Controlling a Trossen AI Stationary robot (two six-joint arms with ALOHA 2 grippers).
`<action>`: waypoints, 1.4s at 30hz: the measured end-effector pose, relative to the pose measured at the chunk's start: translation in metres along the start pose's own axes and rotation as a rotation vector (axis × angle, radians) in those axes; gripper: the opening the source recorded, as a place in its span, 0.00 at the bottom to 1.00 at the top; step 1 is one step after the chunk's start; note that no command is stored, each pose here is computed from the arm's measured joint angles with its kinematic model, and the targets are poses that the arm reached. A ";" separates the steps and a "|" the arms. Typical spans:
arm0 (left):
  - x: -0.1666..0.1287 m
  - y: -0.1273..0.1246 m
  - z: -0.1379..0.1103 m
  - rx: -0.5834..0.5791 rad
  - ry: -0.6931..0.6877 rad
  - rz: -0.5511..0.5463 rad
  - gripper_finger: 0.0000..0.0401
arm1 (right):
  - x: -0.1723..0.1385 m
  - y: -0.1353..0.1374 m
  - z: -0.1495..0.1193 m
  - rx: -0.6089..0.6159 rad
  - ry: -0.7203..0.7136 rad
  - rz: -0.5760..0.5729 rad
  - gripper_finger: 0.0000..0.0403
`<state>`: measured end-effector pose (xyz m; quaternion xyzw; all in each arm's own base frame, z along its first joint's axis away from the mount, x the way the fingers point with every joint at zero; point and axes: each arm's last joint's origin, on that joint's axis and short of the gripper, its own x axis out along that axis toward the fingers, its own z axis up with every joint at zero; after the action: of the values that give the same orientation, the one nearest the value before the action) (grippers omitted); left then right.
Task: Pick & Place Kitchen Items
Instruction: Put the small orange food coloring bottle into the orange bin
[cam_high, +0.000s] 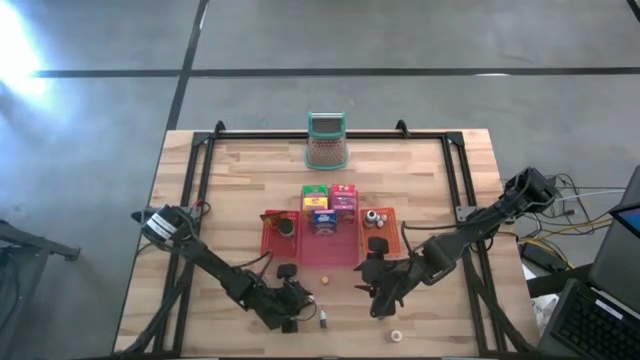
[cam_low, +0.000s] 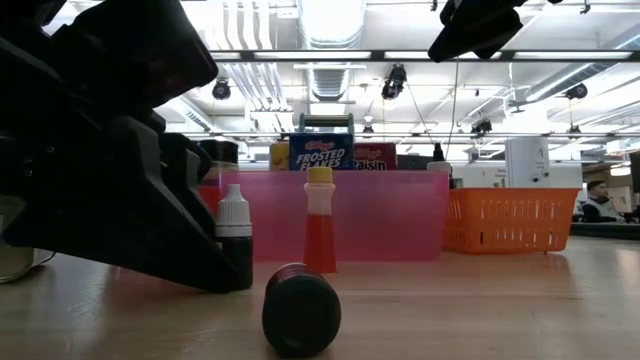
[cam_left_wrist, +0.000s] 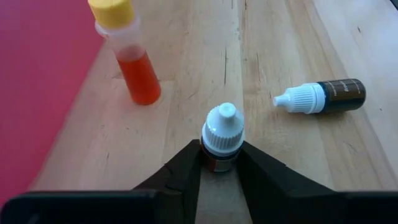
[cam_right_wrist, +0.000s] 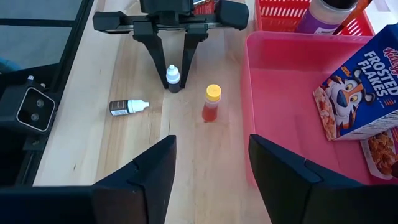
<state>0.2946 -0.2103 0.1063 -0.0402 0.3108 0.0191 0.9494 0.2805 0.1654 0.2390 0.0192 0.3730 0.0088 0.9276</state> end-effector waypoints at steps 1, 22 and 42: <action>0.000 0.000 0.000 0.002 -0.001 0.000 0.26 | 0.000 0.000 0.000 0.000 0.000 0.000 0.47; -0.019 -0.002 0.025 0.003 -0.055 -0.050 0.24 | 0.001 0.002 0.004 -0.005 -0.049 0.023 0.46; -0.043 0.009 0.112 0.147 -0.194 -0.055 0.24 | -0.002 0.005 0.021 -0.051 -0.160 0.093 0.44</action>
<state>0.3253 -0.1917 0.2210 0.0232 0.2169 -0.0259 0.9756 0.2937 0.1700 0.2562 0.0135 0.2962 0.0596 0.9532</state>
